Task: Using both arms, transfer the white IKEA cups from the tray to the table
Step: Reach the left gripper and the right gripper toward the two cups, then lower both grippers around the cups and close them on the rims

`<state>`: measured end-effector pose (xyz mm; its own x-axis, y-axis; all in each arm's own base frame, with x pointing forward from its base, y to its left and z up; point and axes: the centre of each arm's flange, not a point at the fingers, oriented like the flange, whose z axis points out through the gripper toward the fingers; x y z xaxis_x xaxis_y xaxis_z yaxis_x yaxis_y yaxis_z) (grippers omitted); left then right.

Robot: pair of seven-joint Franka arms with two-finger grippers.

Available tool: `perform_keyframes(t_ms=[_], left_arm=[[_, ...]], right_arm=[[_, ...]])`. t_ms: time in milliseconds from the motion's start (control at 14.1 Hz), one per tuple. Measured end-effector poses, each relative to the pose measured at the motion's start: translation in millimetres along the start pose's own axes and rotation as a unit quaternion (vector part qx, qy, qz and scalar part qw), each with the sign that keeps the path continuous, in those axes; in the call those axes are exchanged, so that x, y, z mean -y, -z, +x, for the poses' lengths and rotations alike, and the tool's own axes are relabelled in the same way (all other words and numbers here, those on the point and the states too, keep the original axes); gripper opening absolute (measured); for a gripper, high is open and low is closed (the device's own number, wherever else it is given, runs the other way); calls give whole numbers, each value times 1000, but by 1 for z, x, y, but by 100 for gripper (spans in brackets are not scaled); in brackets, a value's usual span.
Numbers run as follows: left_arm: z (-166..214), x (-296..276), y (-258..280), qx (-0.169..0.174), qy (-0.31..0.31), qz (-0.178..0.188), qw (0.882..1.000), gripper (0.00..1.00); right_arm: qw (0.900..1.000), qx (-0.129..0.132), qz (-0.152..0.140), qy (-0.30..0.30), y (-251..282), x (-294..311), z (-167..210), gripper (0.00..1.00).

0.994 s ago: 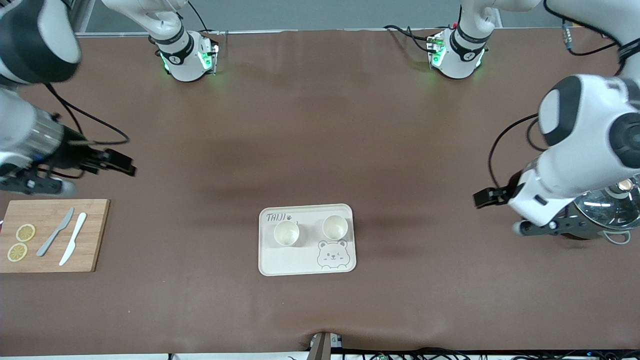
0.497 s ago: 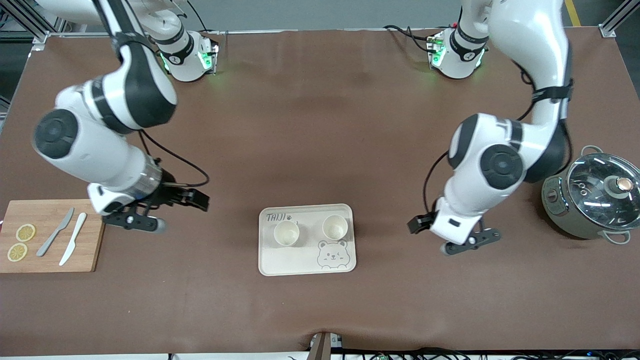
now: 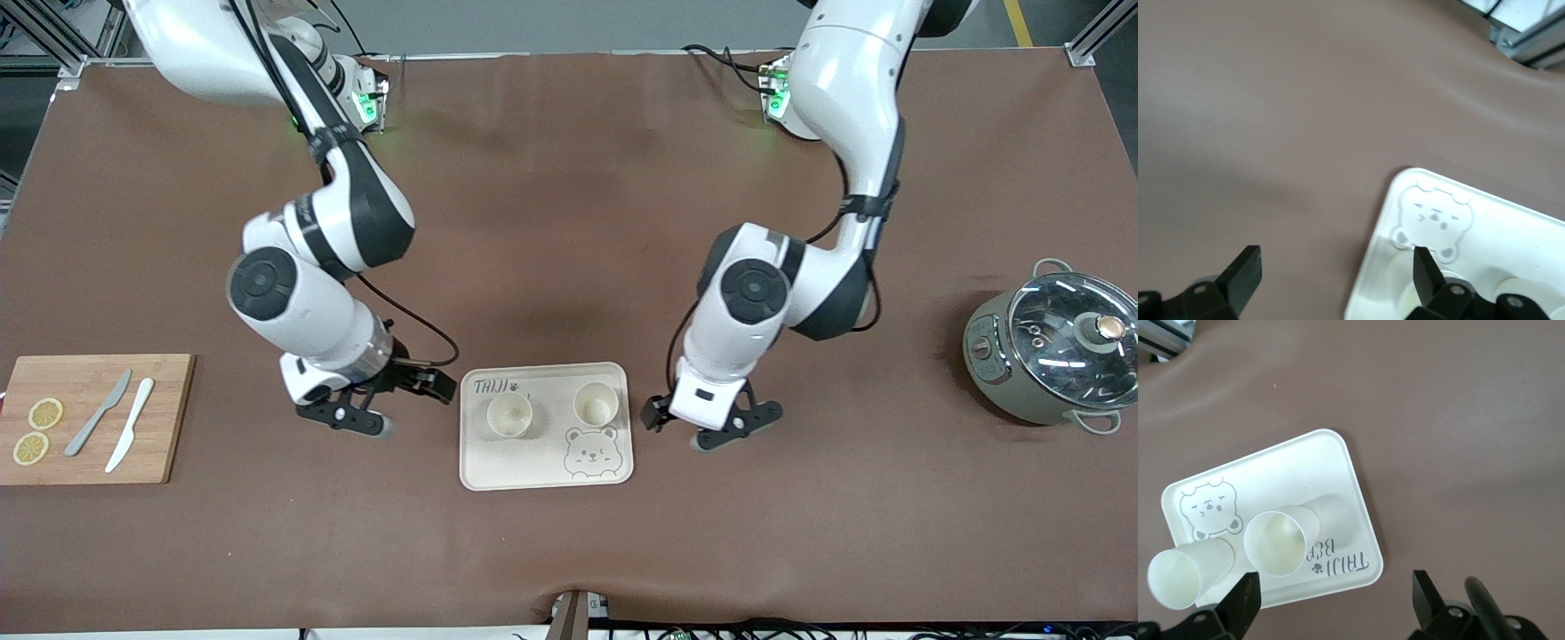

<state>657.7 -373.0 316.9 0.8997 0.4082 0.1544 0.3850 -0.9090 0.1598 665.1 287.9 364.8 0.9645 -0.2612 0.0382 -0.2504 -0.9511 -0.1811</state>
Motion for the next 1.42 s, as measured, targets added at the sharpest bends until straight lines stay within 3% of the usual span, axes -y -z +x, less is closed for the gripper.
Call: perform_keyframes(t_ms=[639, 1207, 1278, 1420], left_arm=[[-59, -32, -53, 7, -7, 4, 1000, 100], [-87, -38, -85, 13, -6, 13, 1000, 97], [-87, -38, -86, 13, -3, 13, 1000, 92], [-86, -38, -85, 12, 2, 12, 1000, 70]], right_arm=[[1000, -13, 1, 21, -72, 19, -12, 100], [999, -18, 3, 27, -117, 22, -18, 100], [999, -21, 6, 30, -124, 24, -21, 100], [999, -24, 9, 33, -139, 27, -25, 100]])
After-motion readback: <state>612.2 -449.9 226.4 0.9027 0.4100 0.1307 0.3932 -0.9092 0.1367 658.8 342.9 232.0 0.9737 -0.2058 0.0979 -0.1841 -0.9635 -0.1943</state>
